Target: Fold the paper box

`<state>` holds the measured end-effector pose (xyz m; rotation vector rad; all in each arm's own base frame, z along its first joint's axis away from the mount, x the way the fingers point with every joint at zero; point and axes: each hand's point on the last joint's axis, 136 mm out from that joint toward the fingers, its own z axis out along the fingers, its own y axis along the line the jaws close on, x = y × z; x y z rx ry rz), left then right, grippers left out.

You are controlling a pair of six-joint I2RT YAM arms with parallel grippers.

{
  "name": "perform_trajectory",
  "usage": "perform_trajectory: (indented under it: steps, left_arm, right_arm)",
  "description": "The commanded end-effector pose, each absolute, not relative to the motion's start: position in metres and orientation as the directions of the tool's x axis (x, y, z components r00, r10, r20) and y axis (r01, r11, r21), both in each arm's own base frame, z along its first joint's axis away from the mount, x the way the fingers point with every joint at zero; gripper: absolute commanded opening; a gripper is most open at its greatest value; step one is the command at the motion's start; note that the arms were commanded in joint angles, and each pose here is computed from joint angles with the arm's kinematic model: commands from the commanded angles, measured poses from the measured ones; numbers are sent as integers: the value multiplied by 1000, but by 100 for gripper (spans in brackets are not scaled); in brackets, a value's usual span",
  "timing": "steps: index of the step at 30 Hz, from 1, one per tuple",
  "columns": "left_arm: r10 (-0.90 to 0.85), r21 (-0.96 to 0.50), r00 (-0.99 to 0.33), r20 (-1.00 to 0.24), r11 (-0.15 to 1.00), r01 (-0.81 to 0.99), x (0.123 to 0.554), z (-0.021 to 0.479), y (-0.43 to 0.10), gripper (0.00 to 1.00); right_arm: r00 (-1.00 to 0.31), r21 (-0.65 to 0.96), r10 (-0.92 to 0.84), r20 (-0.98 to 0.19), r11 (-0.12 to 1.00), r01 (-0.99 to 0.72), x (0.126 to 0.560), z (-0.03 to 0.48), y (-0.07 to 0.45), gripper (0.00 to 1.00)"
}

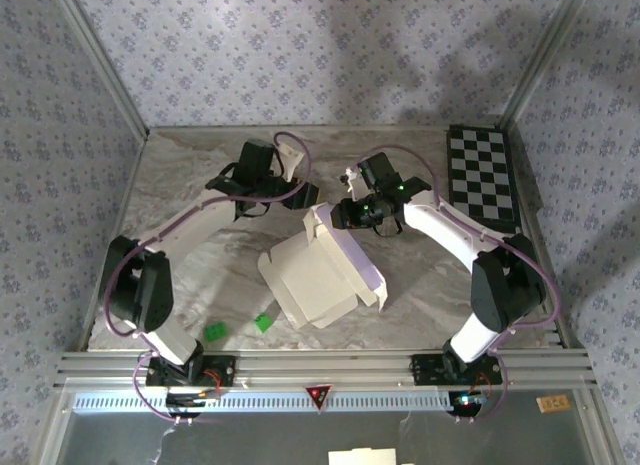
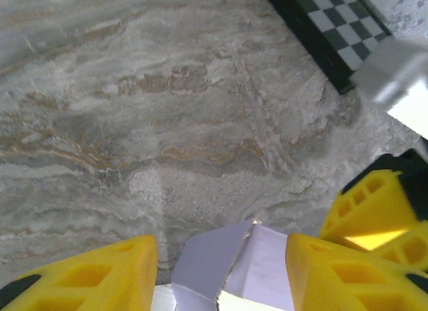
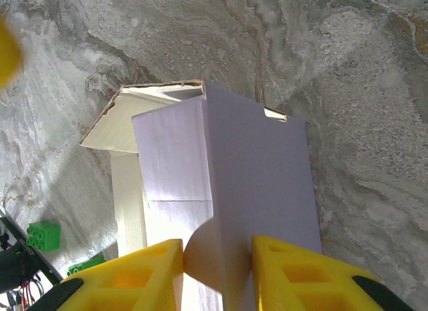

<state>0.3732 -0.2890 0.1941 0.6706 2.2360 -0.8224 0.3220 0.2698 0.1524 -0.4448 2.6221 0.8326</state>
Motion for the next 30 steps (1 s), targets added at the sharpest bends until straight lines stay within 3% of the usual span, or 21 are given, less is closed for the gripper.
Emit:
perform_trajectory:
  steps: [1,5,13,24,30]
  left_arm:
    - [263,-468,-733,-627,625,625,359,177,-297,51]
    - [275,-568,-758,-591,526,633,344,177,-312,42]
    - [242,-618,-790,-563,512,597,325,165,-306,32]
    - [188,-633,-789,-585,502,589,308,163,-298,33]
    - [162,-575,-754,-636,552,604,308,165,-279,44]
  right_arm:
    - [-914,471,-187,-360,809,-351,319,131,264,32]
    - [-918,461,-181,-353,820,-339,321,129,261,33]
    - [-911,463,-176,-374,815,-348,328,133,263,32]
    - [-877,461,-247,-411,774,-434,339,139,276,31]
    - [-874,464,-279,-397,761,-453,335,135,282,30]
